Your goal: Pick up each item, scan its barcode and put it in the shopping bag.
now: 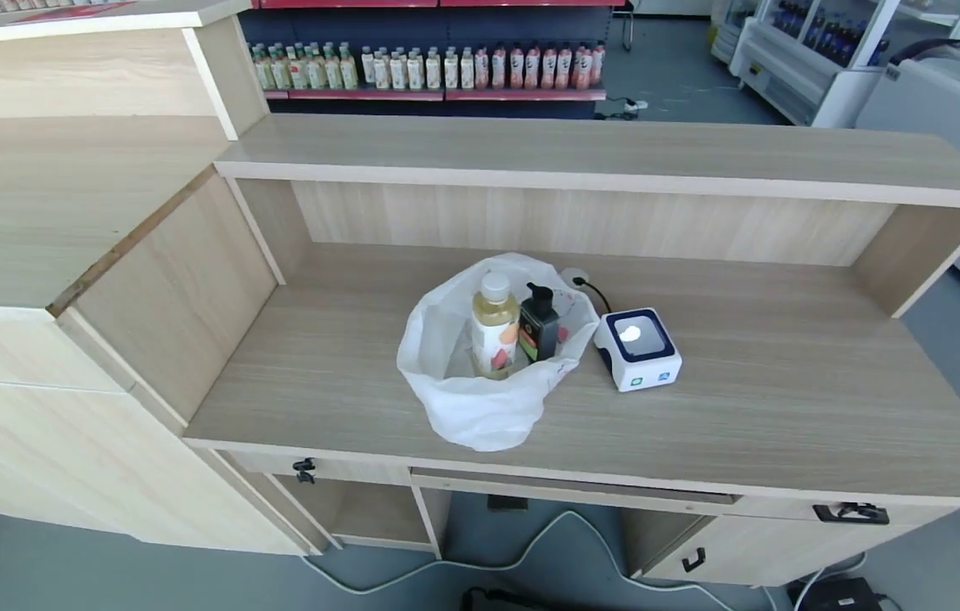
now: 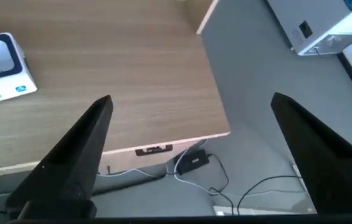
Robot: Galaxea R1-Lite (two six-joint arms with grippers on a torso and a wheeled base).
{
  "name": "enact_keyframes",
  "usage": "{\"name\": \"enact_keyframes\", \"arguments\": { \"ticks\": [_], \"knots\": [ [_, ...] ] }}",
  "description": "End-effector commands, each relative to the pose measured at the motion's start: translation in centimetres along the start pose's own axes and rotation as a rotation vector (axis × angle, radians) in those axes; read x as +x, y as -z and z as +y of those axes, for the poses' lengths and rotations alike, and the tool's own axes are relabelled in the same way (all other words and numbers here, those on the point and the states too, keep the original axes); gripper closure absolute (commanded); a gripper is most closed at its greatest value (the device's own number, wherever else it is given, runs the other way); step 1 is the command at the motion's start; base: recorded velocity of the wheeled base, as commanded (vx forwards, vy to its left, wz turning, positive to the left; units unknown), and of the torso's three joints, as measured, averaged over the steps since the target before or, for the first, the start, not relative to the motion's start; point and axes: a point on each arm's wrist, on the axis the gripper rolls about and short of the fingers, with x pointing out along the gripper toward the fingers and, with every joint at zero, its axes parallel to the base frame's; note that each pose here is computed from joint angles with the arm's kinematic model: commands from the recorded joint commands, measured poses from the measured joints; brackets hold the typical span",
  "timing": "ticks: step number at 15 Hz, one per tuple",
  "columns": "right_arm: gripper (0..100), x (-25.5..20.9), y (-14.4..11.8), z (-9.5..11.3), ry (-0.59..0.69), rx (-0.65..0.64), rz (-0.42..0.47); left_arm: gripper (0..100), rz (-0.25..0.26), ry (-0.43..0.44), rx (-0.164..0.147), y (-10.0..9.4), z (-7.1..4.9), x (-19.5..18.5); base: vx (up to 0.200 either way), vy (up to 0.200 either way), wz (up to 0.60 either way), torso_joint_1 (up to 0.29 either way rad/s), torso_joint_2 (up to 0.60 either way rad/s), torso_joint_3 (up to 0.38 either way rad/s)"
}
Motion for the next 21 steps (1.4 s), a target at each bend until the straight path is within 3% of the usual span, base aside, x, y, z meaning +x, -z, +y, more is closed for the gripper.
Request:
{"name": "enact_keyframes", "arguments": {
  "ticks": [1, 5, 7, 10, 16, 18, 19, 21],
  "knots": [
    [0, -1.7, 0.9, 0.2, 0.011, 0.005, -0.029, 0, -0.001, -0.001, 0.0, 0.0, 0.0, 0.0, 0.0, 0.0, -0.6, 0.007, 0.01, 0.002],
    [0, -4.1, 6.0, 1.6, -0.076, 0.07, -0.005, 0, -0.001, -0.001, 0.0, 0.0, 0.0, 0.0, 0.0, 0.0, -0.15, -0.001, 0.0, 0.001],
    [0, -5.6, 10.9, 2.6, -0.096, 0.153, 0.015, 0, -0.001, -0.001, 0.0, 0.0, 0.0, 0.0, 0.0, 0.0, 0.0, 0.0, 0.0, 0.0],
    [0, -6.8, 15.1, 3.5, -0.186, 0.185, -0.053, 0, -0.001, -0.001, 0.0, 0.0, 0.0, 0.0, 0.0, 0.0, 0.0, 0.0, 0.0, 0.0],
    [0, -8.8, 18.2, 3.5, -0.254, 0.215, -0.117, 0, -0.001, -0.001, 0.0, 0.0, 0.0, 0.0, 0.0, 0.0, 0.0, 0.0, 0.0, 0.0],
    [0, -8.8, 18.2, 3.4, -0.27, 0.247, -0.129, 0, -0.001, -0.001, 0.0, 0.0, 0.0, 0.0, 0.0, 0.0, 0.0, 0.0, 0.0, 0.0],
    [0, -9.2, 18.5, 3.2, -0.292, 0.278, -0.187, 0, -0.001, -0.001, 0.0, 0.0, 0.0, 0.0, 0.0, 0.0, 0.0, 0.0, 0.0, 0.0],
    [0, -9.3, 18.7, 3.2, -0.305, 0.297, -0.178, 0, -0.001, -0.001, 0.0, 0.0, 0.0, 0.0, 0.0, 0.0, 0.0, 0.0, 0.0, 0.0]
  ]
}}
